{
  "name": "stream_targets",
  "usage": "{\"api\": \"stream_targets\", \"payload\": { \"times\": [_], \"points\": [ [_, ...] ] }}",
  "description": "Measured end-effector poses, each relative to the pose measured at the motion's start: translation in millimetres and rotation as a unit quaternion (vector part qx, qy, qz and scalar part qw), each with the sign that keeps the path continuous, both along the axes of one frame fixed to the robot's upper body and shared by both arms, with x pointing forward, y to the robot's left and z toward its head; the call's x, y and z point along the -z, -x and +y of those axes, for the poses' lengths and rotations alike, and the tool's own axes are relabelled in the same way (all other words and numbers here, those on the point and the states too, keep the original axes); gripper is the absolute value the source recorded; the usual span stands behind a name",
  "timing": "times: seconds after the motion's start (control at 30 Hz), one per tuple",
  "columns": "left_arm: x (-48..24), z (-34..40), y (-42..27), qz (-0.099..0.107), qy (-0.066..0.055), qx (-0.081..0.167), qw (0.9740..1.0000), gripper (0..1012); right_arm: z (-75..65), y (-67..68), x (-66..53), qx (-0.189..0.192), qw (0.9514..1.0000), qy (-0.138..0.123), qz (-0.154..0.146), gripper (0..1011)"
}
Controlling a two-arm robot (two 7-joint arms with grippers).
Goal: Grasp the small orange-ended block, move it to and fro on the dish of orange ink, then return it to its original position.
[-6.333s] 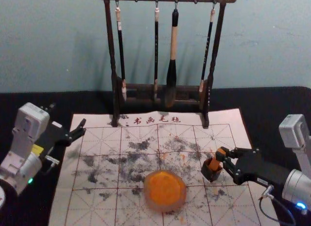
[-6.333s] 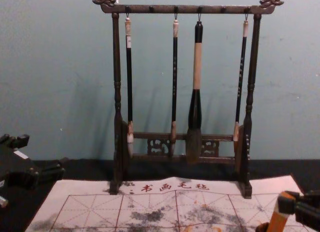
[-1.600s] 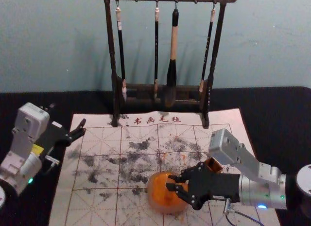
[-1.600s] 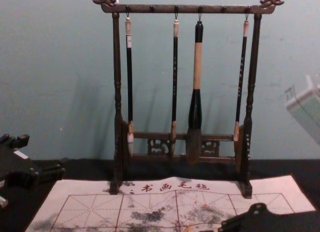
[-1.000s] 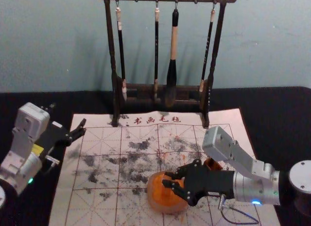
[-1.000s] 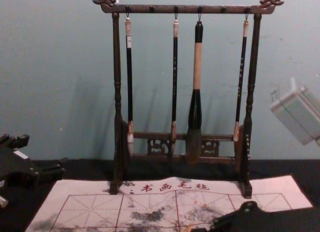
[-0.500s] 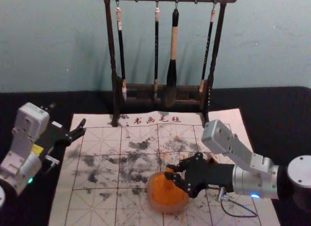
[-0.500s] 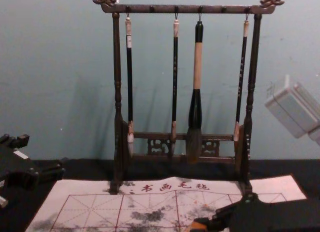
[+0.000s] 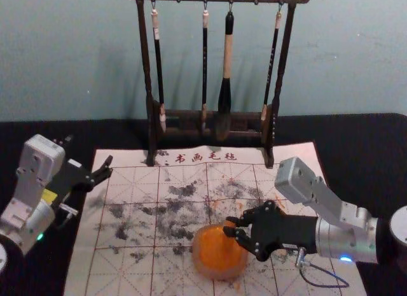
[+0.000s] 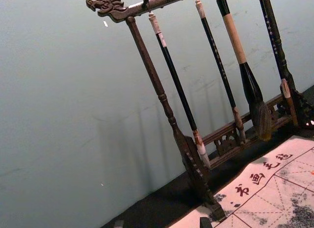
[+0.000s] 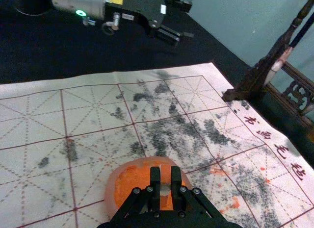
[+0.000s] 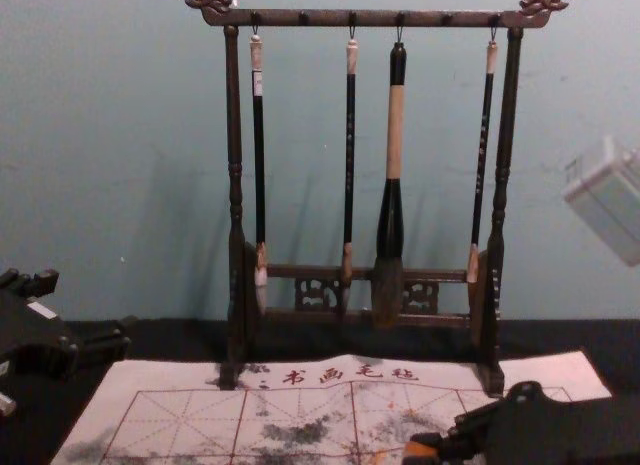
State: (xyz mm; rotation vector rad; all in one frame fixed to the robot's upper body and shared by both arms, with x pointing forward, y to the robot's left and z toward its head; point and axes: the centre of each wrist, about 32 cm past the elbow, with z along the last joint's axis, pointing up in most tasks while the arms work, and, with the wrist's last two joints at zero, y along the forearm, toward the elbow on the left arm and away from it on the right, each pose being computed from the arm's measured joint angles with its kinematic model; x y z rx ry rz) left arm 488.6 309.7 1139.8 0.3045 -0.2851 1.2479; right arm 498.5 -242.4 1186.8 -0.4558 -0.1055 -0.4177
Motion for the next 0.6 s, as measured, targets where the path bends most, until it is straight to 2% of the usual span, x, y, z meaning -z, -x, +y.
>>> {"api": "stream_targets", "payload": {
  "times": [0.23,0.6],
  "points": [
    [0.0,0.0,0.0,0.000,0.000,0.000,1.0000,1001,-0.2,7.5,-1.1,-0.013,0.9999,-0.003,0.005,82],
    [0.0,0.0,0.0,0.000,0.000,0.000,1.0000,1002,7.7,9.7,2.2,-0.026,0.9996,-0.005,0.011,82]
  ]
}}
